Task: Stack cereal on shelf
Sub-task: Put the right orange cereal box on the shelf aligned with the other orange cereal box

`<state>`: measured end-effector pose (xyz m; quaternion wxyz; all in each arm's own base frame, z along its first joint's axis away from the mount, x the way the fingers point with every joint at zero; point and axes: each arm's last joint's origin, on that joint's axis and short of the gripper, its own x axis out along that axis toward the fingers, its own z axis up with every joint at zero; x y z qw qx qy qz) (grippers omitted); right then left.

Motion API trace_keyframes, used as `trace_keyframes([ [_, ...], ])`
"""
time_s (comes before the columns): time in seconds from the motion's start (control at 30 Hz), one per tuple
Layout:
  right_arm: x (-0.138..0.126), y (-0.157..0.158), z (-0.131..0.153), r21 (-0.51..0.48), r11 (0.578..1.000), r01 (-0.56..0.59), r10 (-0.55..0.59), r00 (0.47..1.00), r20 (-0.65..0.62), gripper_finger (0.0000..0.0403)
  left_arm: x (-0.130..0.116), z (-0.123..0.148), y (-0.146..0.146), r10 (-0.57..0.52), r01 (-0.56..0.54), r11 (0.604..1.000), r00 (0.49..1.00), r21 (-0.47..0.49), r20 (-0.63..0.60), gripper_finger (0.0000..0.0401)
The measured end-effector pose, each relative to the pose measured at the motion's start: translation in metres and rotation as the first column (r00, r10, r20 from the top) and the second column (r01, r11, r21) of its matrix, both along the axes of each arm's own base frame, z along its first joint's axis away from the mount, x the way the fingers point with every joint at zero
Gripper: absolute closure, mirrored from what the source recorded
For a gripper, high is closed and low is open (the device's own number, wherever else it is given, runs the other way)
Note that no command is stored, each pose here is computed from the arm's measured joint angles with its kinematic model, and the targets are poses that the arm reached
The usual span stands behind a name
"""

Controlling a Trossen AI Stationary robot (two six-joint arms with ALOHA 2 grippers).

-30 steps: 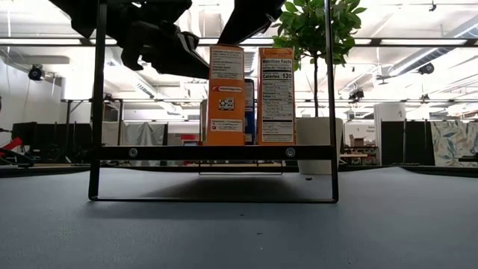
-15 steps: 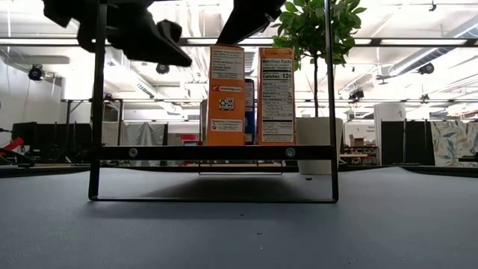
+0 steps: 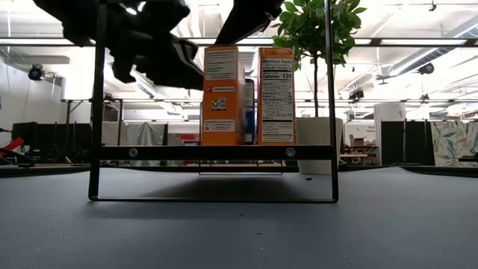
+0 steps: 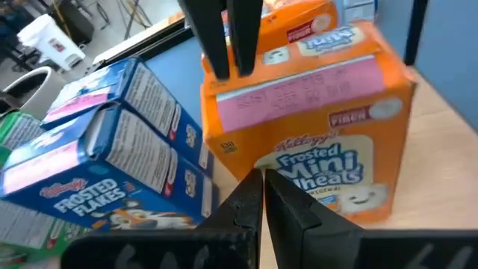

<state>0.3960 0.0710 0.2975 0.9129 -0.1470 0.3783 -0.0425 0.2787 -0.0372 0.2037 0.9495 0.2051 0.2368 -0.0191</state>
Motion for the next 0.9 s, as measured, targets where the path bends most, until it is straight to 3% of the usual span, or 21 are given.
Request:
trace_keyframes([
  [0.37, 0.000, 0.003, -0.001, 0.014, 1.000, 0.005, -0.005, 1.000, 0.005, 0.0392, 0.005, -0.006, 0.000, 0.039, -0.038, 0.999, 0.998, 0.022, -0.041, 0.0401],
  [0.73, 0.000, 0.003, -0.001, 0.014, 1.000, 0.005, -0.005, 1.000, 0.004, 0.0392, 0.002, -0.008, -0.011, -0.094, 0.091, 0.995, 0.993, -0.048, -0.072, 0.0401],
  [0.9, 0.000, 0.004, -0.001, 0.014, 1.000, 0.002, -0.002, 1.000, 0.005, 0.0392, 0.003, -0.007, -0.011, -0.094, 0.091, 0.994, 0.994, -0.056, -0.059, 0.0401],
])
